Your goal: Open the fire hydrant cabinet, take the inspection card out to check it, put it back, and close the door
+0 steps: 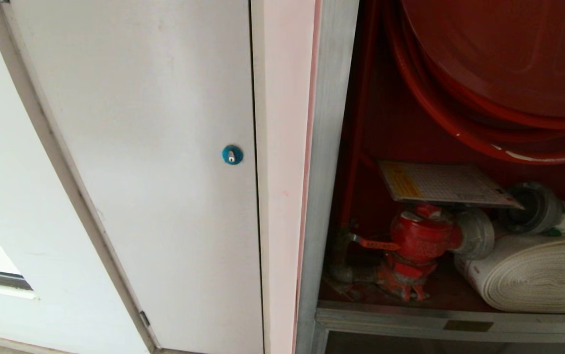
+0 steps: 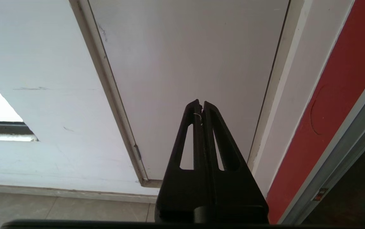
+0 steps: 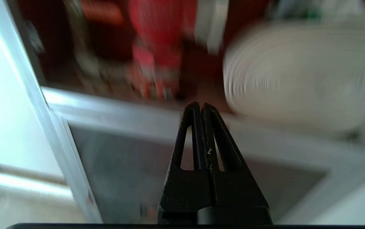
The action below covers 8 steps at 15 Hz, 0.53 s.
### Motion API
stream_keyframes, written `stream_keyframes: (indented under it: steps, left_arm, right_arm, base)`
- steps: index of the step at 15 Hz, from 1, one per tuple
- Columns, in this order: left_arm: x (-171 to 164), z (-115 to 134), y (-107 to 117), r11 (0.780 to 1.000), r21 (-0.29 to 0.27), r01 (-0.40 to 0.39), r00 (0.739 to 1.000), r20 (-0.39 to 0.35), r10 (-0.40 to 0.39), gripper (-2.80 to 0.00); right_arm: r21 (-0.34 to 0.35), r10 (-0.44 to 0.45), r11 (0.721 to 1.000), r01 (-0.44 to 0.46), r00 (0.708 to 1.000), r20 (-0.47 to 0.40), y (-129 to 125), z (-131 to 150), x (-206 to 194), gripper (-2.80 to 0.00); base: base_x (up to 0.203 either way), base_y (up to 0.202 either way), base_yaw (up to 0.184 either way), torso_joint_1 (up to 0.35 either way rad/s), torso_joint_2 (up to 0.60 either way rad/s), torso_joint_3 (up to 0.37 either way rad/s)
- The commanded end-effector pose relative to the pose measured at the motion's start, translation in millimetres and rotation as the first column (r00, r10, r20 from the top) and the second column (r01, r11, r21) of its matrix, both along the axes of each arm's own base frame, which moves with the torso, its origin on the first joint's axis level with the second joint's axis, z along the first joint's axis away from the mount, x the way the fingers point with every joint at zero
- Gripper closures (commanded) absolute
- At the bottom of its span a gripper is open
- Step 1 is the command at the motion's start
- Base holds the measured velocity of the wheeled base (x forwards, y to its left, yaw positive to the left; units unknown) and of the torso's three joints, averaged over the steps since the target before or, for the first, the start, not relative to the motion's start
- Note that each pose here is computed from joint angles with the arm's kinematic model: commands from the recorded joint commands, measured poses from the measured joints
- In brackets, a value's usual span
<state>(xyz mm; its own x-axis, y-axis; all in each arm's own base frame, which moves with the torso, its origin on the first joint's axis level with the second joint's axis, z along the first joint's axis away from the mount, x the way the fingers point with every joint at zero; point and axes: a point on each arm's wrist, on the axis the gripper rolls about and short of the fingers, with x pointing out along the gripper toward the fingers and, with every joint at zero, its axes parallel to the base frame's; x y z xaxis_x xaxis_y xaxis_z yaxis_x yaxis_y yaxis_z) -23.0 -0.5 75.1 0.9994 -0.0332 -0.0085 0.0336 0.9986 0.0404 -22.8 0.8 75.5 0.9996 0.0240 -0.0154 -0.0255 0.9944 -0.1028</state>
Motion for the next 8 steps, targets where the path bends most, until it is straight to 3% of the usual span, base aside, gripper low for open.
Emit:
stream_keyframes:
  steps: [1,3,8]
  left_arm:
    - [0.0,0.2,0.0,1.0,0.002,0.001,1.0,-0.001,-0.001,0.0]
    - [0.1,-0.2,0.0,1.0,0.003,0.002,1.0,-0.002,-0.002,0.0]
    - [0.0,0.0,0.0,1.0,0.007,0.001,1.0,-0.002,-0.001,0.0]
  right_arm:
    - [0.0,-0.006,1.0,0.006,1.0,0.004,-0.1,-1.2,-0.2,0.0]
    - [-0.043,0.003,0.999,-0.002,1.0,0.011,0.1,-0.8,-0.2,0.0]
    - [-0.044,0.001,0.999,-0.001,1.0,0.012,0.0,-0.7,-0.2,0.0]
  base:
    - [0.0,0.0,0.0,0.0,0.0,0.0]
    - [0.0,0.0,0.0,0.0,0.0,0.0]
    - [0.0,0.0,0.0,0.0,0.0,0.0]
